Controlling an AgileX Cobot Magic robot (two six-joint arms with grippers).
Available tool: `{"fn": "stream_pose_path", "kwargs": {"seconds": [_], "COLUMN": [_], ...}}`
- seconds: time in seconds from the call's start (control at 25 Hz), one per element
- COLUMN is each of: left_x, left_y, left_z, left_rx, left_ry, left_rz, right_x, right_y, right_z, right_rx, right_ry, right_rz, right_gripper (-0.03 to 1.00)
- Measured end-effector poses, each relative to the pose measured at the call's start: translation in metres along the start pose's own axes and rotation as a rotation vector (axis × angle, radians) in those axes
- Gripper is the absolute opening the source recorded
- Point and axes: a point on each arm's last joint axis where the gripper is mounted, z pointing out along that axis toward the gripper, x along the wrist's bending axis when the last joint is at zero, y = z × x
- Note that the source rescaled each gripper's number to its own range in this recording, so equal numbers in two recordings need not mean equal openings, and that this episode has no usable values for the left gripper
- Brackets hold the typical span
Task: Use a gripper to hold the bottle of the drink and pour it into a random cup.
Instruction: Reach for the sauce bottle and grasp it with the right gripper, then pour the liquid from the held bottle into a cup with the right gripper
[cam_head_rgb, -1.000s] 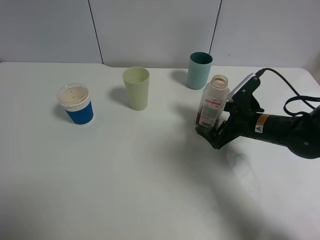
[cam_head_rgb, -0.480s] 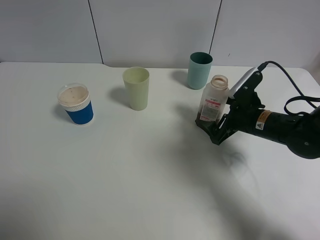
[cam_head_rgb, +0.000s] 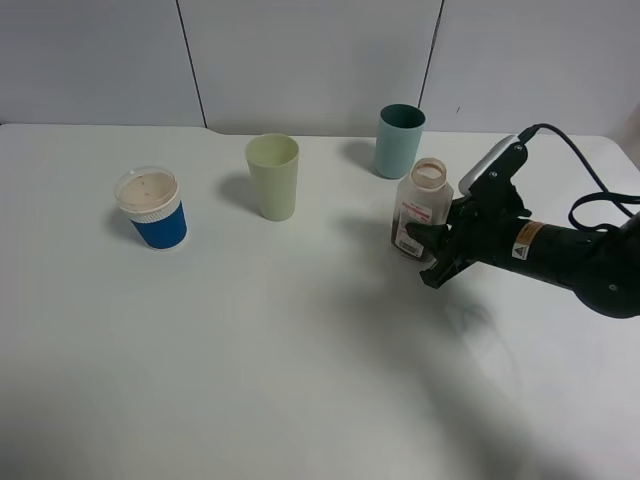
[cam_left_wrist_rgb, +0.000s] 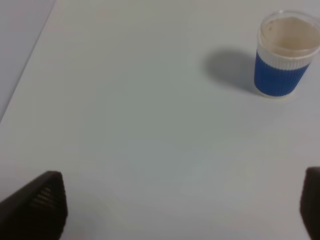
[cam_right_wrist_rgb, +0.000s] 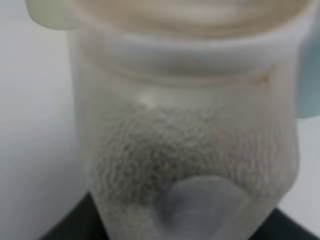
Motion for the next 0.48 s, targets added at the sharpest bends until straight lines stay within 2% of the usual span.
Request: {"fn": "stream_pose_path", "kwargs": {"seconds": [0.2, 0.48], "left_x": [0.0, 0.0], "left_y": [0.0, 0.0], "left_z": [0.0, 0.0], "left_rx": [0.0, 0.0], "left_ry": [0.0, 0.0], "left_rz": [0.0, 0.0], "right_x": [-0.0003, -0.0003], "right_y": [-0.0002, -0.0002], "right_z": [0.0, 0.0], "right_rx": [0.002, 0.002], "right_ry": [-0.004, -0.003], "right_rz": [0.073, 0.085], "right_gripper": [0.02, 0.02]}}
